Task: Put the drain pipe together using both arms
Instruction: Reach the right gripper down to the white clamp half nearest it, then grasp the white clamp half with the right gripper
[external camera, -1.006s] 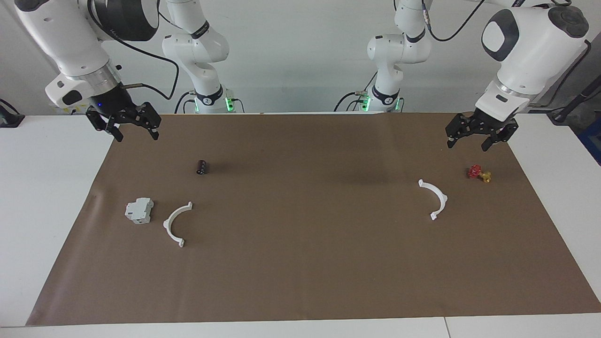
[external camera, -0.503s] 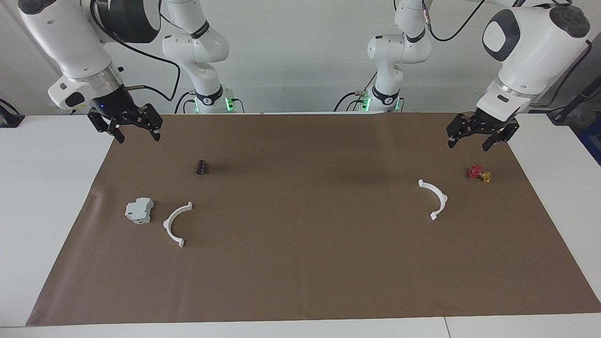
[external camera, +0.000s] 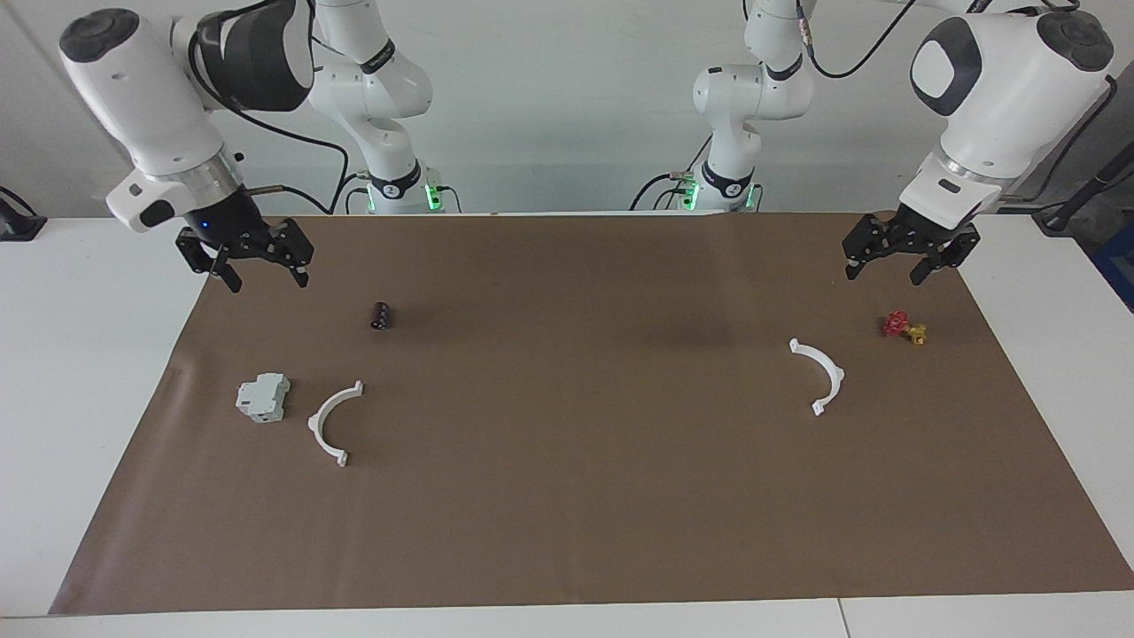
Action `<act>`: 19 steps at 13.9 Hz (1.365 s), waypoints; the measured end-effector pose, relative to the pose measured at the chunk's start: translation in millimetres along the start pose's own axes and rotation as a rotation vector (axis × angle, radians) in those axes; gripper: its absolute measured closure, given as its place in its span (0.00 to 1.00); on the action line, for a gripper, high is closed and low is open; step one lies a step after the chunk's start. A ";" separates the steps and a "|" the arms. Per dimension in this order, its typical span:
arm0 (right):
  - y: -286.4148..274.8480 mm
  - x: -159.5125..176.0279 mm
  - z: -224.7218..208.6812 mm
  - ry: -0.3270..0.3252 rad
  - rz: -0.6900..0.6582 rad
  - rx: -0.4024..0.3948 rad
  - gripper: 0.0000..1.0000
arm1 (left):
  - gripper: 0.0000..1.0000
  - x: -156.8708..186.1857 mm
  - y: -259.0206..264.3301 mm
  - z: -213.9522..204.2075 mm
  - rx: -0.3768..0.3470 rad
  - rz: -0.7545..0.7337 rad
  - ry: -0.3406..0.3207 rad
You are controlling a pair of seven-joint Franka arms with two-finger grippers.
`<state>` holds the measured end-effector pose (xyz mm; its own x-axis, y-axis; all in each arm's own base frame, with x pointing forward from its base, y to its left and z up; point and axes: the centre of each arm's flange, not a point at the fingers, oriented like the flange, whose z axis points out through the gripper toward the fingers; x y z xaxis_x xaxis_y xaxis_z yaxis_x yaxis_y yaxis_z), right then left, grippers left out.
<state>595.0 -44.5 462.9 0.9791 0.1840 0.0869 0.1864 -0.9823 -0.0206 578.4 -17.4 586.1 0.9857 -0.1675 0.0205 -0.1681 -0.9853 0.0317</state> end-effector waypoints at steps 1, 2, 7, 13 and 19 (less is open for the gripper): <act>6.3 6.3 21.9 0.008 -0.030 -0.007 0.00 | 0.00 0.0 0.0 0.0 0.000 -0.001 0.000; 13.0 11.0 43.9 0.017 -0.054 -0.016 0.00 | 0.00 0.0 0.0 0.0 0.000 -0.002 0.000; 27.7 18.4 123.1 0.042 -0.099 -0.042 0.00 | 0.00 0.0 0.0 0.0 0.000 -0.006 0.000; 28.1 20.0 164.7 0.038 -0.081 -0.028 0.02 | 0.00 0.0 0.0 0.0 0.000 -0.014 0.000; 21.9 13.4 176.1 0.015 -0.085 -0.015 0.15 | 0.00 0.0 0.0 0.0 0.000 -0.015 0.000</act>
<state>626.6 -57.2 288.3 0.9585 0.2659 0.1030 0.2670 -0.9637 0.0026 578.4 -17.4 586.1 0.9881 -0.1524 0.0201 -0.1530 -0.9877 0.0320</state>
